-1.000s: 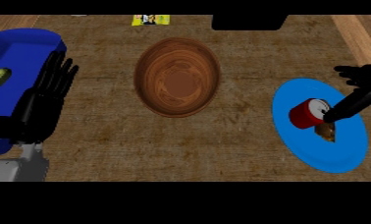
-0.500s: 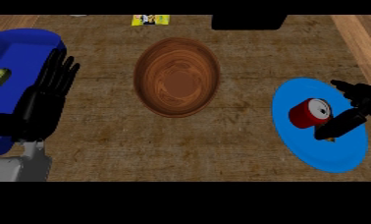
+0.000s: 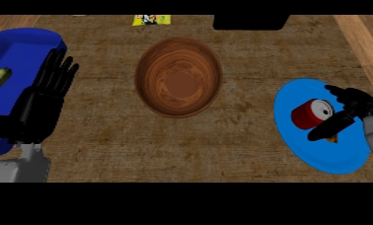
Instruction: Pick the can from the plate and place it in the bowl
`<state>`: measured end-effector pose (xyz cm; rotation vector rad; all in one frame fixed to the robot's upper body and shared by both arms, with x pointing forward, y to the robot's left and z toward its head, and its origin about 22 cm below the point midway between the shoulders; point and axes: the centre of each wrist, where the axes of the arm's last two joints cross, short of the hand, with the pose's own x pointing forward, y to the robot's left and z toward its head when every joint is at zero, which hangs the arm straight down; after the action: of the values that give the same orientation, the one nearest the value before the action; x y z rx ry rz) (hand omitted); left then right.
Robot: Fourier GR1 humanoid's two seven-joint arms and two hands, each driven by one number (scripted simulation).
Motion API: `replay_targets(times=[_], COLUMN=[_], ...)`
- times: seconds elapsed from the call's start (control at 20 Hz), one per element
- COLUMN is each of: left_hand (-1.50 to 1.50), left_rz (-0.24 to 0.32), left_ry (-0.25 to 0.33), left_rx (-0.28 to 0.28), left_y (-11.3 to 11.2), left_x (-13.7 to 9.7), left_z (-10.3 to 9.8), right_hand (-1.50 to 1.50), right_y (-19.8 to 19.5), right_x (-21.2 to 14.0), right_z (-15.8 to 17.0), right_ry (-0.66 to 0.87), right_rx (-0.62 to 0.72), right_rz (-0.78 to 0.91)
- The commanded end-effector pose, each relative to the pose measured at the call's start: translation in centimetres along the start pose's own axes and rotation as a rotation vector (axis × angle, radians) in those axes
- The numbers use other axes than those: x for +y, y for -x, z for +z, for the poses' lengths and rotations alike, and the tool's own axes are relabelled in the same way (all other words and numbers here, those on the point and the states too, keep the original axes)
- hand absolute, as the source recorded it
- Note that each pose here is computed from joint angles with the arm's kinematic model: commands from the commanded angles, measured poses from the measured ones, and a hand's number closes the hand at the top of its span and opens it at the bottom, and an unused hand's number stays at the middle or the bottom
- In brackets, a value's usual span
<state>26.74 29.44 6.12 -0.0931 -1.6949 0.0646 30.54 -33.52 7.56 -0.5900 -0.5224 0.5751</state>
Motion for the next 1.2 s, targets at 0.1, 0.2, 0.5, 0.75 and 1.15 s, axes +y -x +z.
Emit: replay_targets(times=[0.1, 0.2, 0.5, 0.75, 1.15], left_hand=[0.00, 0.00, 0.00, 0.00, 0.00], left_rz=[-0.005, -0.001, 0.002, 0.010, -0.006], left_ry=[-0.007, -0.009, 0.007, -0.004, 0.028], left_rx=[0.009, -0.006, 0.011, 0.001, 0.010], left_y=[-0.4, 1.4, 0.9, -0.3, 0.3], left_x=[0.1, -1.6, -1.5, 1.6, -0.4], left_z=[0.8, 0.1, -1.4, -0.2, -1.1], right_hand=[-1.50, -1.50, 1.50, 1.50, 1.50], right_y=[1.4, -0.5, -1.2, -1.9, -10.0], right_x=[1.2, -0.2, 2.1, 0.2, 11.8], right_z=[-1.9, -2.5, -2.6, -2.2, 4.2], right_ry=[-0.023, -0.057, -0.037, -0.006, -0.015], right_rx=[0.054, 0.052, -0.011, -0.030, -0.476], right_rz=[0.016, 0.032, 0.180, 0.238, 0.493])
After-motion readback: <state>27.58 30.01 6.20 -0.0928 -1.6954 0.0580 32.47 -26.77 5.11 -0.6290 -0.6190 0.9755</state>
